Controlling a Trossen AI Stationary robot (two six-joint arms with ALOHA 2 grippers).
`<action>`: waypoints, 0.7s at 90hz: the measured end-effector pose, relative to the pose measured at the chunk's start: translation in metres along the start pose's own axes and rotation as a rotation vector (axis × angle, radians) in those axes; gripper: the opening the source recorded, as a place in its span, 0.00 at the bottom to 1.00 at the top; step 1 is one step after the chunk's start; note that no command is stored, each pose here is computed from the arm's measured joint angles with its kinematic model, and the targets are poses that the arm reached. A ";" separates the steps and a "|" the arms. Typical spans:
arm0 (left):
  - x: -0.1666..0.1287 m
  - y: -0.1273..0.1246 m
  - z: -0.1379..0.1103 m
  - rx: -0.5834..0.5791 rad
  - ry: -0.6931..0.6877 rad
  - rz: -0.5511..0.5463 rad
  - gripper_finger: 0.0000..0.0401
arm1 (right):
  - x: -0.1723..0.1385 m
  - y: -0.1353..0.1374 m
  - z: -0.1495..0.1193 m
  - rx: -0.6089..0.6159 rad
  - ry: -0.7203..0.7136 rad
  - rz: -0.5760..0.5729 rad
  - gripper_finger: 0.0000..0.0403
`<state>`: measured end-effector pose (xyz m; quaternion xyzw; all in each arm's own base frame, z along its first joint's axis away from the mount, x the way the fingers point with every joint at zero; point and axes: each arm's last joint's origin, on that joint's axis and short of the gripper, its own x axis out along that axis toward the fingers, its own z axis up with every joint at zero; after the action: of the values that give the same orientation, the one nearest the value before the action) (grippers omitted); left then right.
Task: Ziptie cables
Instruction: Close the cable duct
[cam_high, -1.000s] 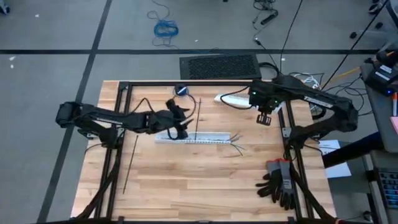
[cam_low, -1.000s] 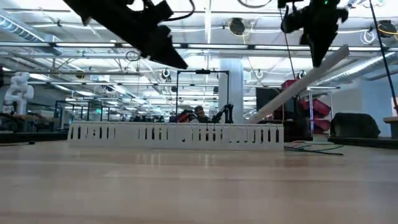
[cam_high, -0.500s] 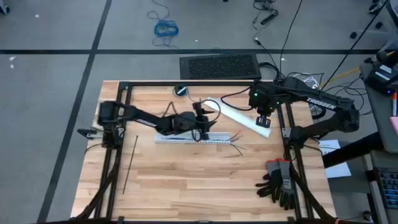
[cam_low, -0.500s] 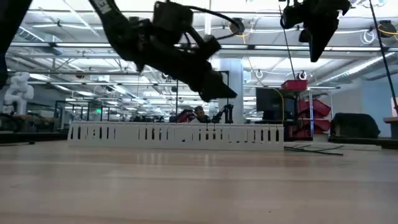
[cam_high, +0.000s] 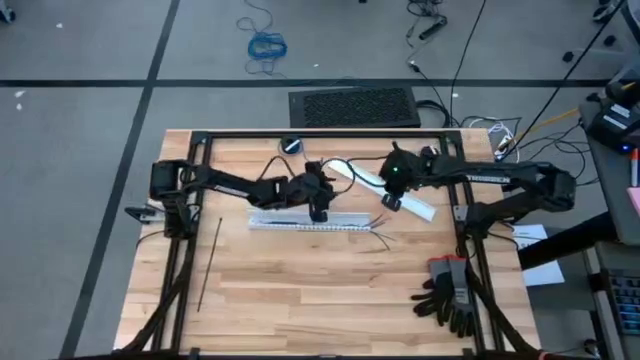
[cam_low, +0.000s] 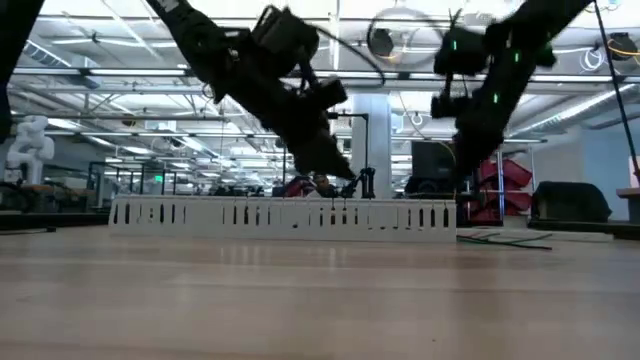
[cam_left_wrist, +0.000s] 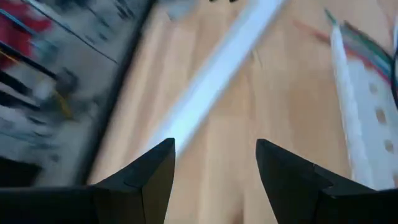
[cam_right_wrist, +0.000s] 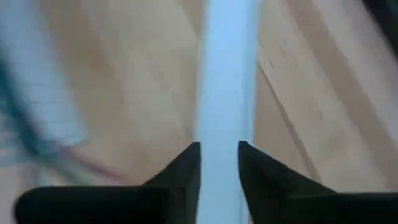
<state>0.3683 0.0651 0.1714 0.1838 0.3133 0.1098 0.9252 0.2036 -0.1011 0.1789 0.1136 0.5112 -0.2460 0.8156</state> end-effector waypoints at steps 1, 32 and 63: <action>0.000 0.001 0.000 -0.006 -0.002 -0.008 0.55 | 0.002 -0.001 -0.002 0.006 0.008 -0.003 0.30; 0.002 0.011 -0.003 -0.049 -0.028 -0.049 0.55 | 0.041 -0.025 -0.013 0.021 0.128 -0.015 0.29; -0.002 0.016 -0.004 -0.052 0.091 0.241 0.55 | 0.060 -0.042 -0.017 0.049 0.181 0.107 0.02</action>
<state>0.3629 0.0806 0.1756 0.1909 0.3278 0.2364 0.8946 0.1903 -0.1471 0.1205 0.1826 0.5697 -0.2033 0.7751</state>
